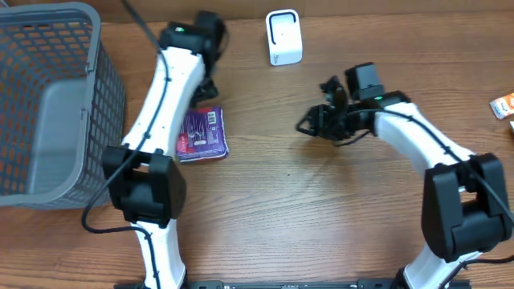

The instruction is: Scan the item barcode

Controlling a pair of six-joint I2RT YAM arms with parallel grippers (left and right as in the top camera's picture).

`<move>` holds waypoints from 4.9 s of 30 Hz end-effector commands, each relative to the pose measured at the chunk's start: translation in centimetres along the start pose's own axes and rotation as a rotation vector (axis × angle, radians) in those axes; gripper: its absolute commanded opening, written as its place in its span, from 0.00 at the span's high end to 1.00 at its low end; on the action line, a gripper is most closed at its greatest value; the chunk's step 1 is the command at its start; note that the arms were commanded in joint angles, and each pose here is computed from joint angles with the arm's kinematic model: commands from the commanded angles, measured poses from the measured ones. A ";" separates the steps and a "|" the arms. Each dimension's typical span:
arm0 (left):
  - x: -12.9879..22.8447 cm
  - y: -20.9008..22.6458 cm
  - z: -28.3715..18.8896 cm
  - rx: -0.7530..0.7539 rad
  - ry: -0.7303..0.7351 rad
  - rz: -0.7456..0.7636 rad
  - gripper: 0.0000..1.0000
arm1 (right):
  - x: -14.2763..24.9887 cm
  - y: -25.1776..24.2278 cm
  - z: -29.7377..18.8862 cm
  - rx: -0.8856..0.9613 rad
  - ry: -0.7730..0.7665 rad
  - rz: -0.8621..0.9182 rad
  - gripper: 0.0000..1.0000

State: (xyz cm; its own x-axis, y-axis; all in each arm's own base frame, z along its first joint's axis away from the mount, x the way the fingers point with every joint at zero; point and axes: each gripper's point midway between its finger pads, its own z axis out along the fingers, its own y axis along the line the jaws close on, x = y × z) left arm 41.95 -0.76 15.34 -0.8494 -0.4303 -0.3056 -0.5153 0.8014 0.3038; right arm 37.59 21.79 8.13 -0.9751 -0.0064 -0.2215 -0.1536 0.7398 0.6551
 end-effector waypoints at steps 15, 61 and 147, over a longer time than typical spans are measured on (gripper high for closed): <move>-0.8 2.9 2.2 0.034 0.116 -0.124 0.00 | 4.8 10.4 13.9 -0.102 0.008 -0.001 0.38; 2.6 2.4 7.6 -0.020 0.189 -0.080 0.08 | 1.5 3.7 13.2 0.094 -0.084 0.035 0.96; 6.3 -3.1 5.5 0.340 0.396 0.128 0.00 | -0.1 -4.8 -3.7 0.116 -0.008 -0.296 0.17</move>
State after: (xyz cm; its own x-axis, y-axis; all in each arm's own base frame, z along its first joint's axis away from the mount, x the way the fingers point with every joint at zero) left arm 39.11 -3.30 7.96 -0.9071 -0.4138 0.0776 -0.4155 0.9096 -0.0070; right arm 38.81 14.49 8.97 -0.8986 -0.1865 -0.3972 -0.3682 0.8129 0.4512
